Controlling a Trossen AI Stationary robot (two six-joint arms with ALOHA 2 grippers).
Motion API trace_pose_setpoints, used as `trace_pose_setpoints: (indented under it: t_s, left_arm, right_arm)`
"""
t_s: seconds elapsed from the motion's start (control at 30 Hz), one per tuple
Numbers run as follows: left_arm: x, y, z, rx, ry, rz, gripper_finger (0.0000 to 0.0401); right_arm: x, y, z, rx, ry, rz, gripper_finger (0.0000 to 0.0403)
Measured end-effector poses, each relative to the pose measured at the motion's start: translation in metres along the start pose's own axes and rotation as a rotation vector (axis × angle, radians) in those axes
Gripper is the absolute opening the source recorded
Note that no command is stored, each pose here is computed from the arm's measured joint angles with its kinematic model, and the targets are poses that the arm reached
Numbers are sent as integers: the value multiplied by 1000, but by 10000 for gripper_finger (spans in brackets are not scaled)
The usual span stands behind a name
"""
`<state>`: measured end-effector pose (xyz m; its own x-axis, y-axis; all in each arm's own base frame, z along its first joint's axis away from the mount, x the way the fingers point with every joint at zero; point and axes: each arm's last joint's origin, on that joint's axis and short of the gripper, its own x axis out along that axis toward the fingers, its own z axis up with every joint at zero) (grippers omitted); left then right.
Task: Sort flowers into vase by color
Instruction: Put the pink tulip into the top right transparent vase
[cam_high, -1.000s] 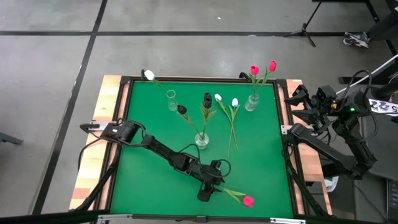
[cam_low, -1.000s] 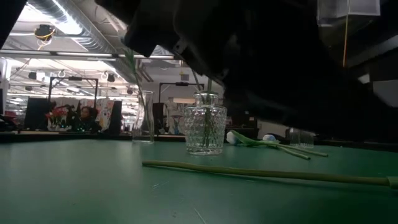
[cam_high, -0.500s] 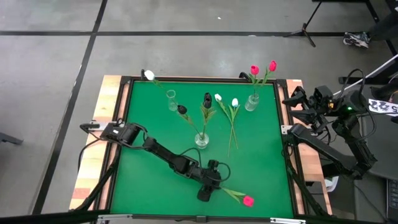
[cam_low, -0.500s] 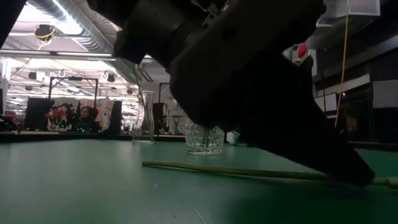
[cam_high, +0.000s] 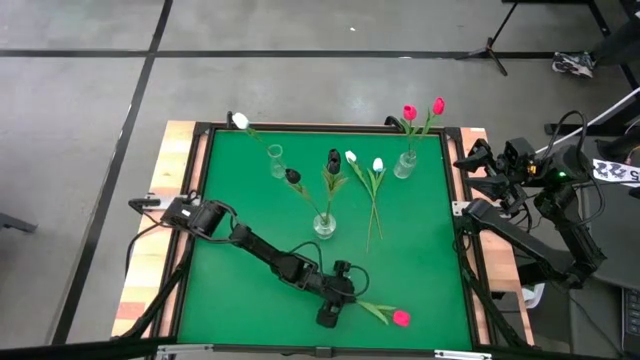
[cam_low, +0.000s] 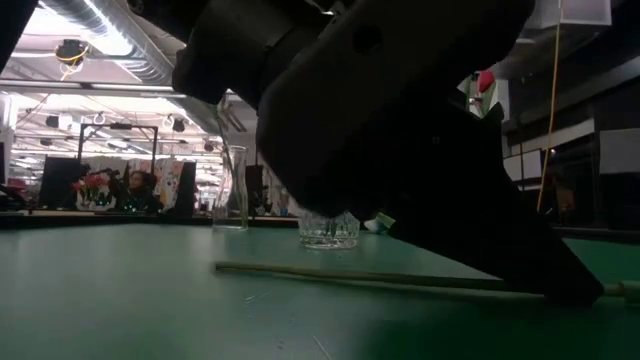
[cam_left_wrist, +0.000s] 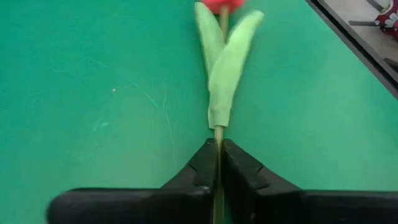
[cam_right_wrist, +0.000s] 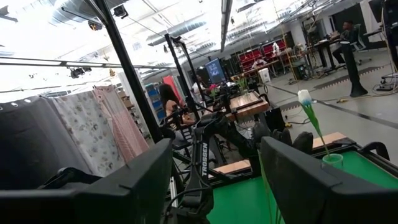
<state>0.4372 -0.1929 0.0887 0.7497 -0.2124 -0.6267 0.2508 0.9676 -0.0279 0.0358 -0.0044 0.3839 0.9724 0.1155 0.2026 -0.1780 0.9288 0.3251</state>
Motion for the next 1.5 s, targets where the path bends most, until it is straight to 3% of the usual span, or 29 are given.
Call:
trace_pose_setpoints:
  t_s: [0.37,0.7,0.87,1.1,1.4,1.5]
  left_arm:
    - [0,-2,15,-153,-31,34,3]
    - [-14,-3,63,-213,-201,136,1]
    - [-44,6,93,-194,-313,264,1]
    - [-96,23,139,-63,-474,413,0]
    - [-191,71,195,-30,-731,616,0]
    - [-210,83,206,-23,-829,663,0]
  right_arm:
    - [0,0,0,4,0,0,245]
    - [-4,14,12,-59,-41,32,245]
    - [-13,39,31,-140,-98,60,245]
    - [-23,64,47,-257,-170,60,245]
    - [-22,51,38,-247,-136,-128,245]
    - [-22,45,32,-233,-98,-205,245]
